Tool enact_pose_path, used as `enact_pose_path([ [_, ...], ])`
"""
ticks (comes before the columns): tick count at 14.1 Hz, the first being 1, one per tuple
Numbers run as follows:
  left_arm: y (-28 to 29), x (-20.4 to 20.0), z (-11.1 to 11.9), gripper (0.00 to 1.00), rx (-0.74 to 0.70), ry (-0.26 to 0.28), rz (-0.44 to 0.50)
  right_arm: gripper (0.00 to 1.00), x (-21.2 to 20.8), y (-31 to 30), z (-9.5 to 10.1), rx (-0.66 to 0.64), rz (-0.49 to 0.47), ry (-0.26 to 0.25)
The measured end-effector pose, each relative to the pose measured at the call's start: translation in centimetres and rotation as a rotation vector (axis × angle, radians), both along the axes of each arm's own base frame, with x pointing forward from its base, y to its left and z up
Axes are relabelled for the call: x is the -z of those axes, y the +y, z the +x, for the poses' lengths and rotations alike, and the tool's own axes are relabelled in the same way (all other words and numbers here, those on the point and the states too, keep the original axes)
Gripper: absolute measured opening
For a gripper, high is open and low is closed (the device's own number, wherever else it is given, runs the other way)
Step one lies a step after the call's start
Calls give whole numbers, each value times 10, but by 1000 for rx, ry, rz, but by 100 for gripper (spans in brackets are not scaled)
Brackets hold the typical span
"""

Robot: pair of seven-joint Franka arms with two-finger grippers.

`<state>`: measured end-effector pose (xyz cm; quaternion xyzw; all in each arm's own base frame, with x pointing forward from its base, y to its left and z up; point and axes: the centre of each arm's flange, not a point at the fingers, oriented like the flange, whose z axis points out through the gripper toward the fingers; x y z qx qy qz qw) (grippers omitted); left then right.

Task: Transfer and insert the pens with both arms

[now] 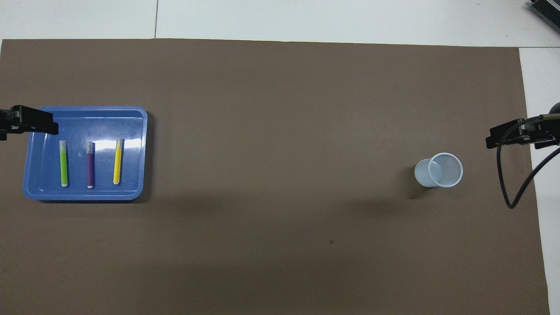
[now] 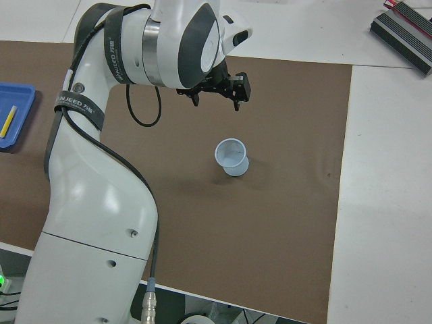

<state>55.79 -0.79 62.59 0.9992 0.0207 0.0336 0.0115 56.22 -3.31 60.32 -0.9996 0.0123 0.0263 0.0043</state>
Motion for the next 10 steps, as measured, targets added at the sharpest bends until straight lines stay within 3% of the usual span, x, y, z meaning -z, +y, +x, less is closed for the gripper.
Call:
enact_pose_path([
  [10,0,0,-1,100,1,4,0,100,0,4,0,-7,4,0],
])
